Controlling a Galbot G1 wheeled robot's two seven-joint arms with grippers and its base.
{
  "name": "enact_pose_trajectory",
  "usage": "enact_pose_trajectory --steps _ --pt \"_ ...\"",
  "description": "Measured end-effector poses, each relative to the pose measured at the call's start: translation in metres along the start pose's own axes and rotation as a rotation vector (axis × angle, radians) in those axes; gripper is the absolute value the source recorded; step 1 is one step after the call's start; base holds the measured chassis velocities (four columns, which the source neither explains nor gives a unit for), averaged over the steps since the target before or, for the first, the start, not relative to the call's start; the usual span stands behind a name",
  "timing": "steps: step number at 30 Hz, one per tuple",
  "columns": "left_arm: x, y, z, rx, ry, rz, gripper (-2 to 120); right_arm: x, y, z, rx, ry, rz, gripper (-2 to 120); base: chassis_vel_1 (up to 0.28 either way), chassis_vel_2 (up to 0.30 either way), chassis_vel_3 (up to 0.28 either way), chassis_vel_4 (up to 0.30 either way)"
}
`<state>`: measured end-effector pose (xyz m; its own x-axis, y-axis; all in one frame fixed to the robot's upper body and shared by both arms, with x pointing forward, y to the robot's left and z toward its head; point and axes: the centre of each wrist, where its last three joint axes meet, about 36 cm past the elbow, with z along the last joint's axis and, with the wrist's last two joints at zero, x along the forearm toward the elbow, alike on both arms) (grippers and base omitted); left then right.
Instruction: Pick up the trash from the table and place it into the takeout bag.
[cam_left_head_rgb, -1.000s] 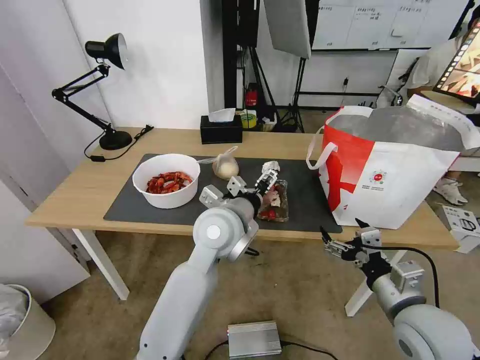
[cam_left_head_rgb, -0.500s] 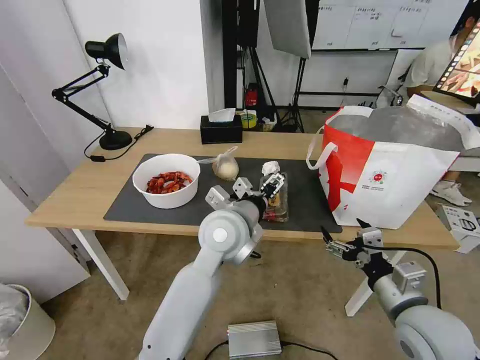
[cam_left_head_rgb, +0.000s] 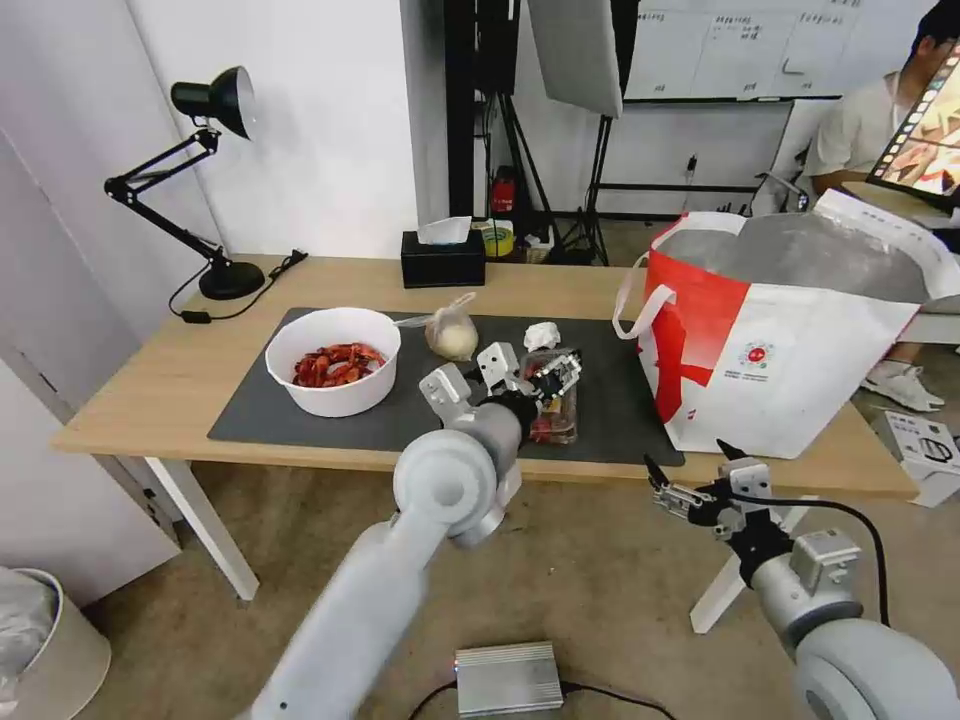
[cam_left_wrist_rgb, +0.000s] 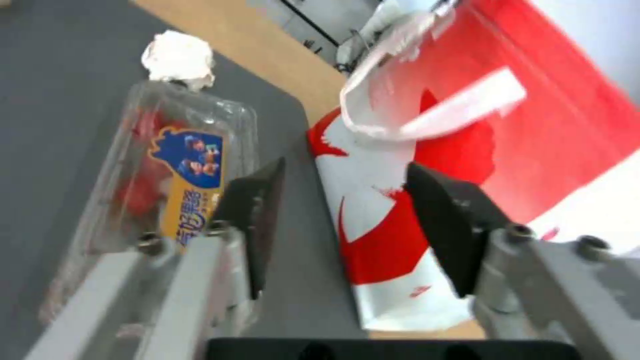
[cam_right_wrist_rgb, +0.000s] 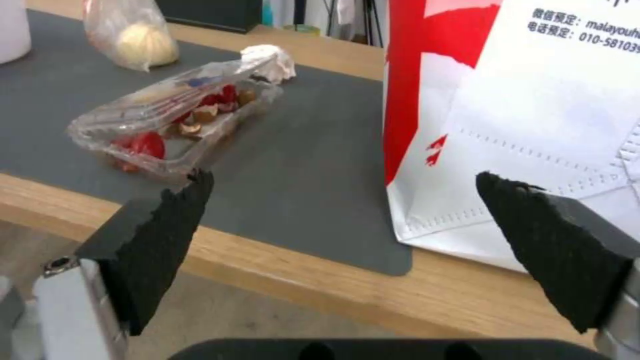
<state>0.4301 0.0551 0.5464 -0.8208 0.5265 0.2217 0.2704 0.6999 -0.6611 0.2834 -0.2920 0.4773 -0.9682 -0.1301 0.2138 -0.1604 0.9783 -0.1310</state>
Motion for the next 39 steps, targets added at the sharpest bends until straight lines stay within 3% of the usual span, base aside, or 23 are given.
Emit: enact_pose_trajectory --steps 1,4,5,8,15,30,39 --pt "0.0 0.0 0.0 0.0 0.0 0.0 49 0.0 0.0 0.0 0.0 0.0 0.0 100 0.0 0.0 0.0 0.0" --pt "-0.002 0.01 0.009 -0.118 -0.001 0.031 33 0.001 0.001 0.0 -0.004 -0.002 -0.001 100 0.0 0.0 0.0 0.0" --pt "-0.002 0.01 0.009 -0.118 -0.001 0.031 33 0.001 0.001 0.0 -0.004 -0.002 -0.001 100 0.0 0.0 0.0 0.0" --pt "-0.01 0.015 0.008 -0.213 0.01 0.067 21 0.002 0.002 0.0 -0.007 0.0 0.001 100 0.0 0.0 0.0 0.0" --pt "-0.03 0.024 0.017 -0.349 0.033 0.078 0 0.005 0.004 0.001 -0.013 0.004 -0.001 100 0.0 0.0 0.0 0.0" --pt "-0.051 0.047 0.044 -0.565 0.04 0.022 0 0.004 0.001 0.0 -0.013 -0.017 0.003 100 0.0 0.0 0.0 0.0" --pt "-0.051 0.056 0.048 -0.596 0.03 0.005 0 -0.005 -0.004 -0.009 -0.119 -0.001 -0.025 100 0.0 0.0 0.0 0.0"
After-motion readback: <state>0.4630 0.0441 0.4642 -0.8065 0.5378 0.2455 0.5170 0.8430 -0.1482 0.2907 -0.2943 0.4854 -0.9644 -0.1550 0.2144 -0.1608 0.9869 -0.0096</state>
